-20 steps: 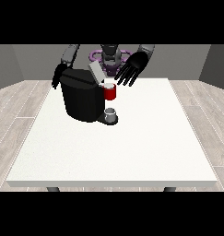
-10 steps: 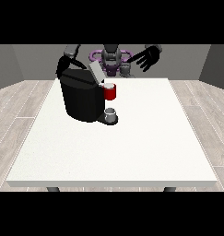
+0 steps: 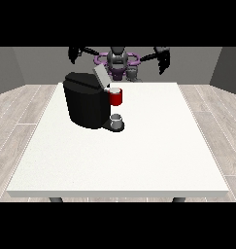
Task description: Insert the coffee pod into the coffee machine and close the lid
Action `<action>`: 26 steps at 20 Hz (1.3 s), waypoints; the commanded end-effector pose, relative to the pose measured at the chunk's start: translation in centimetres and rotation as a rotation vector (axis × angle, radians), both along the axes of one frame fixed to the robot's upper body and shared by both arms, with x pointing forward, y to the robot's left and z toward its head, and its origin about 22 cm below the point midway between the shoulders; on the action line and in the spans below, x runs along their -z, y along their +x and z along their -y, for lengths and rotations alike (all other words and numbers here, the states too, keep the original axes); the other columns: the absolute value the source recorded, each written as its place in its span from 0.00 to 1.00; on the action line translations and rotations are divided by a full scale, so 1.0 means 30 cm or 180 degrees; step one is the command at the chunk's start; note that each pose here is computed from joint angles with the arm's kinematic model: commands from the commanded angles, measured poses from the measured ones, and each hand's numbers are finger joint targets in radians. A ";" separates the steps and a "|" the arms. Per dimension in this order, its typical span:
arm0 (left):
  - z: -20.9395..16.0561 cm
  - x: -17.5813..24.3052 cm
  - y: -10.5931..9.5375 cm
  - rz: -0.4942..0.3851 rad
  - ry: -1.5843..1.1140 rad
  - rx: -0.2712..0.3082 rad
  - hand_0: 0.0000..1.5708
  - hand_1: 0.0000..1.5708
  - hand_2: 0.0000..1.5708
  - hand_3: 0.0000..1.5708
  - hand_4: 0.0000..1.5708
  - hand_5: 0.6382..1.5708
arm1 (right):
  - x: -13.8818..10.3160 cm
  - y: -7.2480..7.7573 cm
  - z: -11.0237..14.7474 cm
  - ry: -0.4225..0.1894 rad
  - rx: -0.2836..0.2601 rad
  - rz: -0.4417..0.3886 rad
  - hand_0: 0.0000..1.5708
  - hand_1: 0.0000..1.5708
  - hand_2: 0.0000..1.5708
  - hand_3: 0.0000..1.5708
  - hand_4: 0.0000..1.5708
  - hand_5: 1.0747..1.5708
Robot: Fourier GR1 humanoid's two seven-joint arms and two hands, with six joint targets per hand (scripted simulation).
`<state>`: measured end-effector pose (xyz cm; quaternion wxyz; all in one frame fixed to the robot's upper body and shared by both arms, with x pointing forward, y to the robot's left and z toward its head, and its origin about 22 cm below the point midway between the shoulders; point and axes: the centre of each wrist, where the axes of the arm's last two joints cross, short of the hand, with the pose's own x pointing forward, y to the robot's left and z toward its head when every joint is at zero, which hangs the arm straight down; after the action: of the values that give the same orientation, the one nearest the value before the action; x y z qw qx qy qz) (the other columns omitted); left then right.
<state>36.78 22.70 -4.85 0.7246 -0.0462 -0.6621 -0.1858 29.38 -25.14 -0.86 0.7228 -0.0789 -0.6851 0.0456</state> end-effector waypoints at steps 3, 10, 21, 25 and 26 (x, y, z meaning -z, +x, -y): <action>0.009 0.031 -0.054 -0.0131 -0.0147 -0.0072 0.00 0.00 0.00 0.00 0.26 1.00 | -0.075 0.033 0.052 -0.0263 -0.0204 0.0116 0.00 0.00 0.00 0.00 0.15 1.00; 0.021 -0.001 -0.088 -0.0030 -0.0275 -0.0015 0.00 0.00 0.00 0.00 0.26 1.00 | -0.123 0.122 0.101 0.0035 0.0094 -0.0049 0.00 0.00 0.00 0.00 0.07 1.00; 0.019 -0.105 -0.133 0.0229 -0.0387 0.0028 0.00 0.00 0.00 0.00 0.23 1.00 | -0.143 0.211 0.118 0.0420 0.0173 -0.0169 0.00 0.00 0.00 0.00 0.09 1.00; -0.011 -0.115 -0.177 0.0355 -0.0316 -0.0201 0.00 0.00 0.00 0.00 0.18 1.00 | -0.191 0.252 0.044 0.0348 -0.0016 -0.0121 0.00 0.00 0.00 0.00 0.00 1.00; -0.019 -0.134 -0.179 0.0397 -0.0370 -0.0112 0.00 0.00 0.00 0.00 0.17 1.00 | -0.170 0.252 0.017 0.0368 -0.0046 -0.0081 0.00 0.00 0.00 0.00 0.00 1.00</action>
<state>32.67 22.25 -1.26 0.6882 -0.0669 -0.7075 -0.1462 36.47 -27.41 4.32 0.7373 -0.0433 -0.6742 0.0017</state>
